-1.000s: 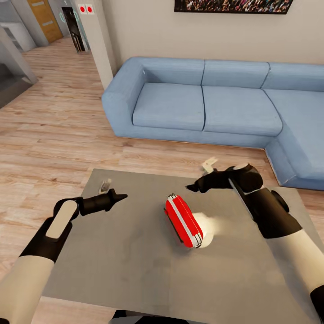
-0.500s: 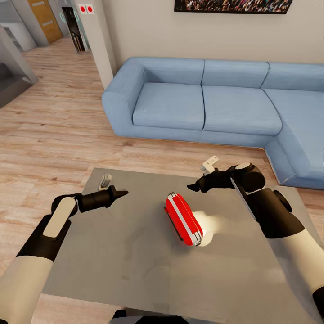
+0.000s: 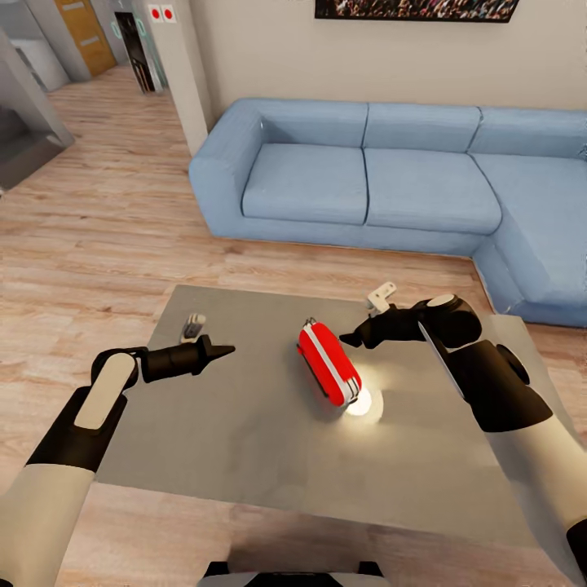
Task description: Turn on the radio receiver that's on the table in the living room.
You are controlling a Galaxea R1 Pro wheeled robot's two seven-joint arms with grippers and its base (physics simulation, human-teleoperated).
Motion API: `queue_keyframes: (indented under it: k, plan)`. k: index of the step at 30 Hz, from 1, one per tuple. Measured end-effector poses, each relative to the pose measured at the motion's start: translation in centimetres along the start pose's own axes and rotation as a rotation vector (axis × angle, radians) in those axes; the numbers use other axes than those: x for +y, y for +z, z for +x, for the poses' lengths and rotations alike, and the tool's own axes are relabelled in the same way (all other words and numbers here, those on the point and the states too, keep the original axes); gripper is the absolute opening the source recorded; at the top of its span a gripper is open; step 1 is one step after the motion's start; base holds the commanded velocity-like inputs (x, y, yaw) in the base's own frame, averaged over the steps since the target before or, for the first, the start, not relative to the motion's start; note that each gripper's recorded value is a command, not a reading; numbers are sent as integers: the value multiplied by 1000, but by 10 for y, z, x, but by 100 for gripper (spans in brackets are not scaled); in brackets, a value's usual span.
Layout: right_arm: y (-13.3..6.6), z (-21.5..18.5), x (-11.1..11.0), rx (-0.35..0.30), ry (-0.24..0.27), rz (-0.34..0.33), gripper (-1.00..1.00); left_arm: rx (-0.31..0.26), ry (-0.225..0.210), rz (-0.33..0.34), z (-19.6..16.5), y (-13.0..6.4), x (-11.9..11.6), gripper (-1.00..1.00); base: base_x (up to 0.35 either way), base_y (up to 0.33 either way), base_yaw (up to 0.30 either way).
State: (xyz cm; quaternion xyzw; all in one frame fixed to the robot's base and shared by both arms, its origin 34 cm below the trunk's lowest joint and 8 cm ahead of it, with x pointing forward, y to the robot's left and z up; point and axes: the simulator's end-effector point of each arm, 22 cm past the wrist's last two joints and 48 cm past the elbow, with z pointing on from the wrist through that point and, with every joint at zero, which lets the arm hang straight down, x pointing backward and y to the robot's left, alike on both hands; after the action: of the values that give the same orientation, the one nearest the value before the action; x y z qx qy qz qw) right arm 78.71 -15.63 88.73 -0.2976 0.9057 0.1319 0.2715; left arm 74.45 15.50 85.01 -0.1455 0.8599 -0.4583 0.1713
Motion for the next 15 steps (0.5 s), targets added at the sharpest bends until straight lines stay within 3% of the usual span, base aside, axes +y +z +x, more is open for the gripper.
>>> queue_keyframes:
  k: [15]
  plan:
    - [-11, -10, 1, -21, -8, 5, 100, -10, 11, -6, -6, -9, -3, -100, -11, 0, 183]
